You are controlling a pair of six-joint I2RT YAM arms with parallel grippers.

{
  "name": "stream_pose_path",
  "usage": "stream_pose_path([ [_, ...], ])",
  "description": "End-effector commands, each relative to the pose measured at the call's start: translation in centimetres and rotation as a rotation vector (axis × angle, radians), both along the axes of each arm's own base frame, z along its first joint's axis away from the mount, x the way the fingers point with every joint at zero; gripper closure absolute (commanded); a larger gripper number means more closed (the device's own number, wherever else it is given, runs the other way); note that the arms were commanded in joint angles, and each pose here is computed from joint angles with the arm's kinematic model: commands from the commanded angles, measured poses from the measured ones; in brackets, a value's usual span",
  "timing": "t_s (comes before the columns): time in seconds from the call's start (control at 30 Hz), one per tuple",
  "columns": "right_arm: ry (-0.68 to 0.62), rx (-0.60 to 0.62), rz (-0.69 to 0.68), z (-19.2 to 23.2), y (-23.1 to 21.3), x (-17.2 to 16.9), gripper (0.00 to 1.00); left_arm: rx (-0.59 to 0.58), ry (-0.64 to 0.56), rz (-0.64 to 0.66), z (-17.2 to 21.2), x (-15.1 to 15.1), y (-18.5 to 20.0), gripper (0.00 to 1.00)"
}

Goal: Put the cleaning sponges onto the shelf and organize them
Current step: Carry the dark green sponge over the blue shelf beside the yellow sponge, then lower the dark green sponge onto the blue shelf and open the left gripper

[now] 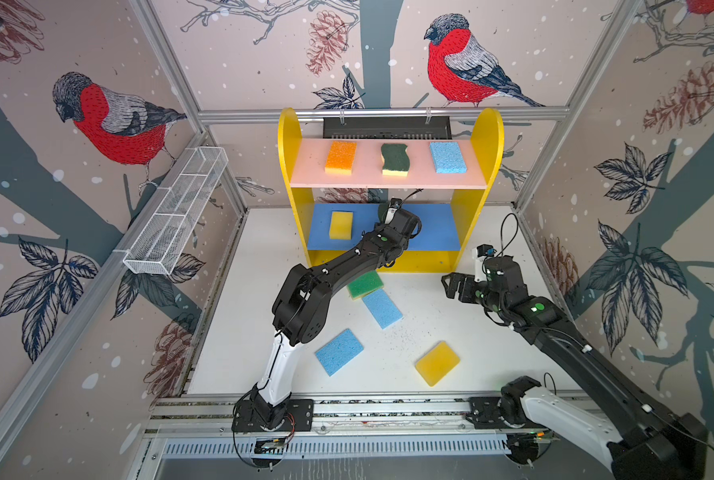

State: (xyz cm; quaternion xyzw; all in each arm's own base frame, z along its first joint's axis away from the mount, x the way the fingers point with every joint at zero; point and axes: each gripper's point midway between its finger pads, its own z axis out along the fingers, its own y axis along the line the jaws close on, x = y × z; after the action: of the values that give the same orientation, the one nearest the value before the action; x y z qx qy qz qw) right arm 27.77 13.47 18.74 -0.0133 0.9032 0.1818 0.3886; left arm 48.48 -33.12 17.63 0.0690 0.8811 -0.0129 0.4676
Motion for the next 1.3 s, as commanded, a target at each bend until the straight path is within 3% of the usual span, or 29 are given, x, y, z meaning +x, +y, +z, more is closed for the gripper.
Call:
stream_pose_path([
  [0.0, -0.012, 0.014, 0.0, 0.3, 0.2, 0.2, 0.0, -0.011, 0.011, 0.01, 0.0, 0.0, 0.0, 0.32],
  [1.27, -0.017, 0.028, -0.001, 0.6, 0.2, 0.1, 0.0, 0.005, 0.07, 0.053, -1.1, 0.3, 0.9, 0.23],
])
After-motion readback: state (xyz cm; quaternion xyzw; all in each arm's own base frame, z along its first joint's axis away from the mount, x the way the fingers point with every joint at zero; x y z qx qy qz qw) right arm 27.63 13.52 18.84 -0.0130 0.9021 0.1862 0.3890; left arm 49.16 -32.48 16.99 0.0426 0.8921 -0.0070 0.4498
